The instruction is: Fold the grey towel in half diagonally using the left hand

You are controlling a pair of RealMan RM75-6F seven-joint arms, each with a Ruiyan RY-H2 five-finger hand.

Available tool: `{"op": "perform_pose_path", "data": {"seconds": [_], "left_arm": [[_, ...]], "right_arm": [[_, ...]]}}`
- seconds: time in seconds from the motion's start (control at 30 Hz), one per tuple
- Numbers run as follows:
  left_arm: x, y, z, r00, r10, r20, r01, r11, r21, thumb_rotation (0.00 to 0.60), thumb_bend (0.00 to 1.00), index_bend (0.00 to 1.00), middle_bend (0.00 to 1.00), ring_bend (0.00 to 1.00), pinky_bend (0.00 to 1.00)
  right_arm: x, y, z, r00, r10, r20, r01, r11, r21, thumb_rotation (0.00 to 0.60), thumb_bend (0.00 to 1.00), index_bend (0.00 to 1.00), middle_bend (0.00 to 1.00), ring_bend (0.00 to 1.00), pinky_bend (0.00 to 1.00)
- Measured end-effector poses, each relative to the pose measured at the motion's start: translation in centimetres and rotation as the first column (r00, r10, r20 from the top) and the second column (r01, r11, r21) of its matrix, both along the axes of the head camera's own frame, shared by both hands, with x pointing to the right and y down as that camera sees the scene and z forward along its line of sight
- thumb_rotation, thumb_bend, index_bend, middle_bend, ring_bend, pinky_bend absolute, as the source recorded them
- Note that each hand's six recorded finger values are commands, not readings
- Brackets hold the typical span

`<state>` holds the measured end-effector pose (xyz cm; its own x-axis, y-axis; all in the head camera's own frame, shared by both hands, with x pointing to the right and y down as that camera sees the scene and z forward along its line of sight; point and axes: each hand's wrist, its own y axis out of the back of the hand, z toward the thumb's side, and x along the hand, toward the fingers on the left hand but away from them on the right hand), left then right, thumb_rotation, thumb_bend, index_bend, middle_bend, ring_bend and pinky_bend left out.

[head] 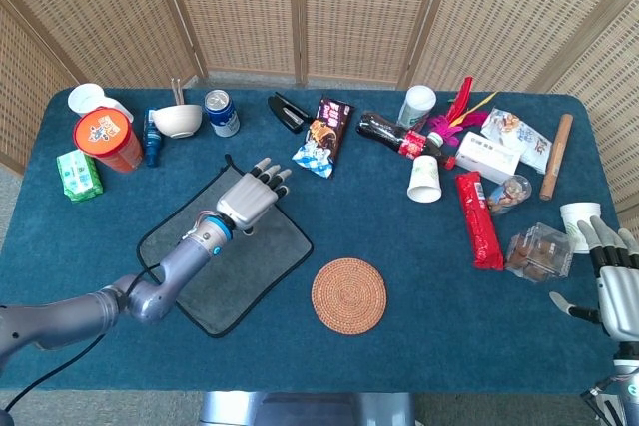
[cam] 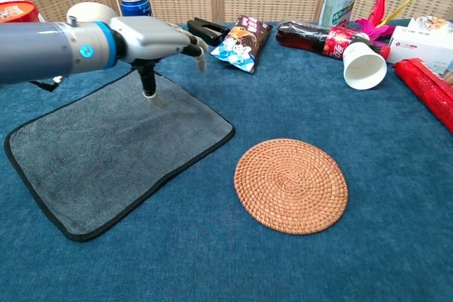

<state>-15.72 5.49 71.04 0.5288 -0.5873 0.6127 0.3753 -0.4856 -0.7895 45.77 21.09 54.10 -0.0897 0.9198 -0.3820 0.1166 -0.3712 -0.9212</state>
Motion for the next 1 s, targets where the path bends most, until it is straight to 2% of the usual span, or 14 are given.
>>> {"op": "perform_pose_path", "data": {"seconds": [0.2, 1.0], "left_arm": [[1.3, -0.1, 0.5, 1.0, 0.018, 0.016, -0.018, 1.0, 0.007, 0.6, 0.09, 0.26, 0.0, 0.0, 0.0], [1.8, -0.4, 2.2, 0.997, 0.029, 0.074, -0.03, 1.0, 0.0, 0.6, 0.13, 0.31, 0.0, 0.0, 0.0]], "right_arm": [[0.4, -0.1, -0.3, 1.0, 0.014, 0.006, -0.014, 1.0, 0.008, 0.53, 0.0, 0.0, 0.0, 0.0, 0.0], [0.7, 0.0, -0.6, 1.0, 0.023, 0.017, -0.023, 1.0, 0.01, 0.529, 0.0, 0.0, 0.0, 0.0, 0.0]]}}
